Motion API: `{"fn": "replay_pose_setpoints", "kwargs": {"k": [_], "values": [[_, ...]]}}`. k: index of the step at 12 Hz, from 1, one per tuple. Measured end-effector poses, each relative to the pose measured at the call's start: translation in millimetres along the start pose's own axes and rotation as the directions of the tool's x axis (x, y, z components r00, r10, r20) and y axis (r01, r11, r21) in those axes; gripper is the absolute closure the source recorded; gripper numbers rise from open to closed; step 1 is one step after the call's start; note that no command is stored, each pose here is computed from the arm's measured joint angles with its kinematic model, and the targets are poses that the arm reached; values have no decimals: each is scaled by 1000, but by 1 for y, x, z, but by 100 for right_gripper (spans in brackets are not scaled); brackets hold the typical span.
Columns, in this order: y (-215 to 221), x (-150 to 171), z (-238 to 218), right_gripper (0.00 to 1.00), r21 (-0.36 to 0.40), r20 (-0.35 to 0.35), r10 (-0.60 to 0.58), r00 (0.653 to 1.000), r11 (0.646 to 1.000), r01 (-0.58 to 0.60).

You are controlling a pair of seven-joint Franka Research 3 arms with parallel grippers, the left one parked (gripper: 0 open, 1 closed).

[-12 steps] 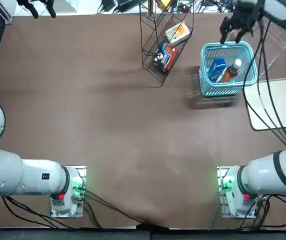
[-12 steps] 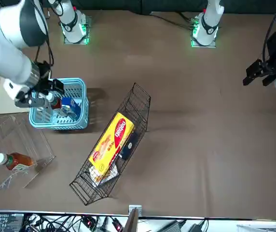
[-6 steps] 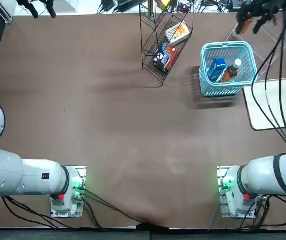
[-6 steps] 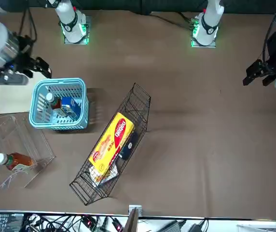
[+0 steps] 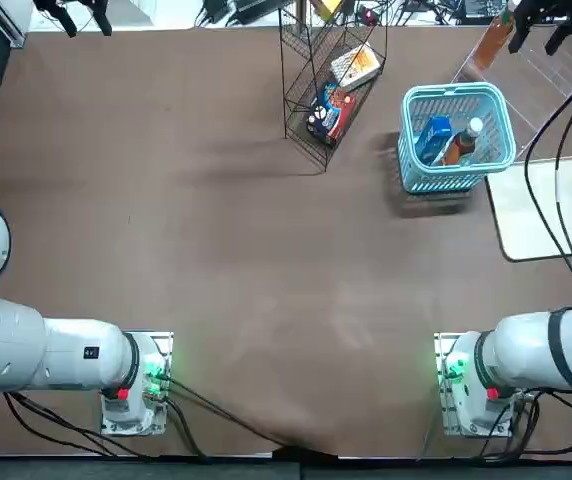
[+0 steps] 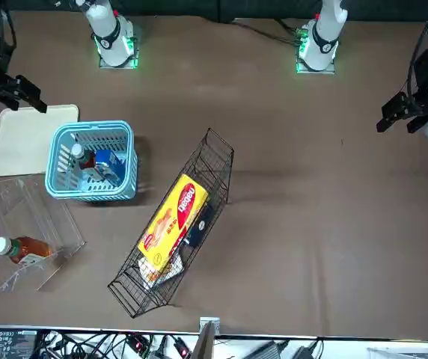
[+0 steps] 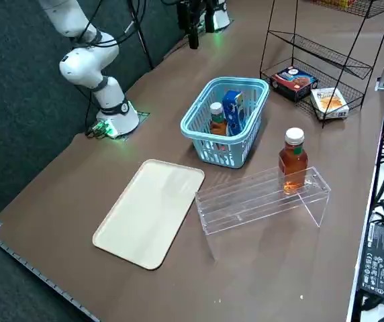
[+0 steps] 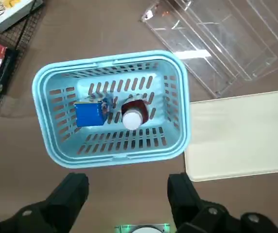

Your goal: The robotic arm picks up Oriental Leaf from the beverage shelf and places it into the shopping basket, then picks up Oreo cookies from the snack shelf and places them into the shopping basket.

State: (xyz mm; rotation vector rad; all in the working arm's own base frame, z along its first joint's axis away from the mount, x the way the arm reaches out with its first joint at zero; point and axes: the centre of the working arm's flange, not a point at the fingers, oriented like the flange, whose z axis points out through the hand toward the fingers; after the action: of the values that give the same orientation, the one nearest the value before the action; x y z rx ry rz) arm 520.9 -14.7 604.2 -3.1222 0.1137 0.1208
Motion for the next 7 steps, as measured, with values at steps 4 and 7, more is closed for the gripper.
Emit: {"fn": "replay_pose_setpoints", "kwargs": {"k": [4, 7], "values": [[11, 2, 2, 0, 1, 2, 16, 1000, 1000, -16], [10, 2, 2, 0, 1, 2, 13, 1000, 1000, -13]]}}
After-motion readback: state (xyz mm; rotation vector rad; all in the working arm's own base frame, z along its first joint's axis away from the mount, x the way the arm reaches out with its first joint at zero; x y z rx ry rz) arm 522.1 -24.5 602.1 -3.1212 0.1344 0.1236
